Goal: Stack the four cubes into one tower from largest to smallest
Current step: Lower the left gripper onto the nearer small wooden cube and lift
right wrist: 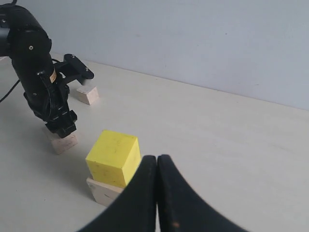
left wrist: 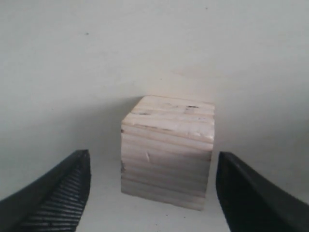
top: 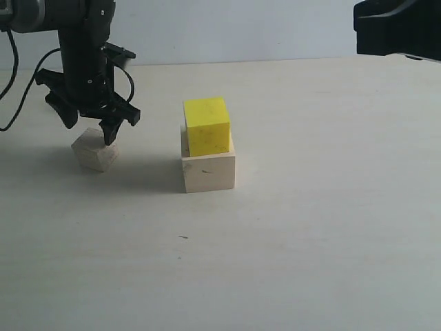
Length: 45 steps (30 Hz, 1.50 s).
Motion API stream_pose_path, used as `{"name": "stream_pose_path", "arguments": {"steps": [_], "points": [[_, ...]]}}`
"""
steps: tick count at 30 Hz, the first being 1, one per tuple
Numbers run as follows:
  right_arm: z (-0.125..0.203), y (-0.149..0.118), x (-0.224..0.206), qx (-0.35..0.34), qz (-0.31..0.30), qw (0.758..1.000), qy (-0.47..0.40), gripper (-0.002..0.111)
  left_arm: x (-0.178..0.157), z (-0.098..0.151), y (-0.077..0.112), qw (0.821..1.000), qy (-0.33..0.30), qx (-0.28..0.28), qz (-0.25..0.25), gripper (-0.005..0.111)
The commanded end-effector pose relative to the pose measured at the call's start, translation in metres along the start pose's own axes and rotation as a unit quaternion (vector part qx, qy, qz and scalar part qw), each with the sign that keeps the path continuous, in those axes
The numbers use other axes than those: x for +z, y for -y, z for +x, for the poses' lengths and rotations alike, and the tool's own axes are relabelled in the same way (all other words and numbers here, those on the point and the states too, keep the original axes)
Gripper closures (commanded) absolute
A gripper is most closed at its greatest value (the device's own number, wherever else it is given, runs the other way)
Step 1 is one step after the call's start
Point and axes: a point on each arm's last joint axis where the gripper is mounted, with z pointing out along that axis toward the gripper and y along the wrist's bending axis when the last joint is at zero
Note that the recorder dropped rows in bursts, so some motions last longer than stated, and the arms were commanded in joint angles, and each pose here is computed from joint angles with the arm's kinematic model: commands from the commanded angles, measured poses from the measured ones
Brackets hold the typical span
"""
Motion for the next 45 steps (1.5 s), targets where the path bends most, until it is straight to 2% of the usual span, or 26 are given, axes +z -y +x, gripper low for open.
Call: {"name": "stream_pose_path", "arguments": {"steps": [1, 4, 11, 19, 29, 30, 32, 33, 35, 39, 41, 44, 45], "points": [[0.000, 0.000, 0.000, -0.004, -0.001, 1.000, 0.004, 0.108, 0.001, 0.000, -0.004, 1.000, -0.001, -0.006, -0.004, 0.036], [0.000, 0.000, 0.000, -0.004, -0.001, 1.000, 0.004, 0.108, 0.003, 0.001, -0.010, 1.000, -0.003, -0.014, -0.002, 0.037], [0.000, 0.000, 0.000, -0.004, -0.001, 1.000, 0.004, 0.108, 0.007, 0.003, -0.023, 0.997, -0.011, -0.053, 0.051, 0.037], [0.000, 0.000, 0.000, -0.004, -0.001, 1.000, 0.004, 0.108, 0.006, 0.002, -0.017, 0.995, -0.012, -0.058, 0.076, 0.037], [0.000, 0.000, 0.000, -0.004, -0.001, 1.000, 0.004, 0.108, 0.034, 0.001, -0.011, 0.995, -0.043, -0.052, 0.076, 0.037], [0.000, 0.000, 0.000, -0.004, -0.001, 1.000, 0.004, 0.108, 0.034, 0.001, -0.010, 0.995, -0.044, -0.052, 0.076, 0.039], [0.000, 0.000, 0.000, -0.004, -0.001, 1.000, 0.004, 0.108, 0.035, 0.000, -0.010, 0.995, -0.045, -0.052, 0.076, 0.061], [0.000, 0.000, 0.000, -0.004, -0.001, 1.000, 0.004, 0.108, 0.035, 0.000, -0.010, 0.995, -0.045, -0.051, 0.075, 0.084], [0.000, 0.000, 0.000, -0.004, -0.001, 1.000, 0.004, 0.108, 0.035, 0.000, -0.011, 0.996, -0.043, -0.030, 0.075, 0.106], [0.000, 0.000, 0.000, -0.004, -0.001, 1.000, 0.004, 0.108, 0.015, 0.002, -0.015, 0.997, -0.017, 0.014, 0.074, 0.107], [0.000, 0.000, 0.000, -0.004, -0.001, 1.000, 0.004, 0.108, -0.028, 0.007, -0.024, 0.995, 0.037, 0.067, 0.071, 0.107], [0.000, 0.000, 0.000, -0.004, -0.001, 1.000, 0.004, 0.108, -0.080, 0.018, -0.034, 0.987, 0.104, 0.100, 0.070, 0.107], [0.000, 0.000, 0.000, -0.004, -0.001, 1.000, 0.004, 0.108, -0.108, 0.024, -0.038, 0.981, 0.143, 0.114, 0.073, 0.107]]}}
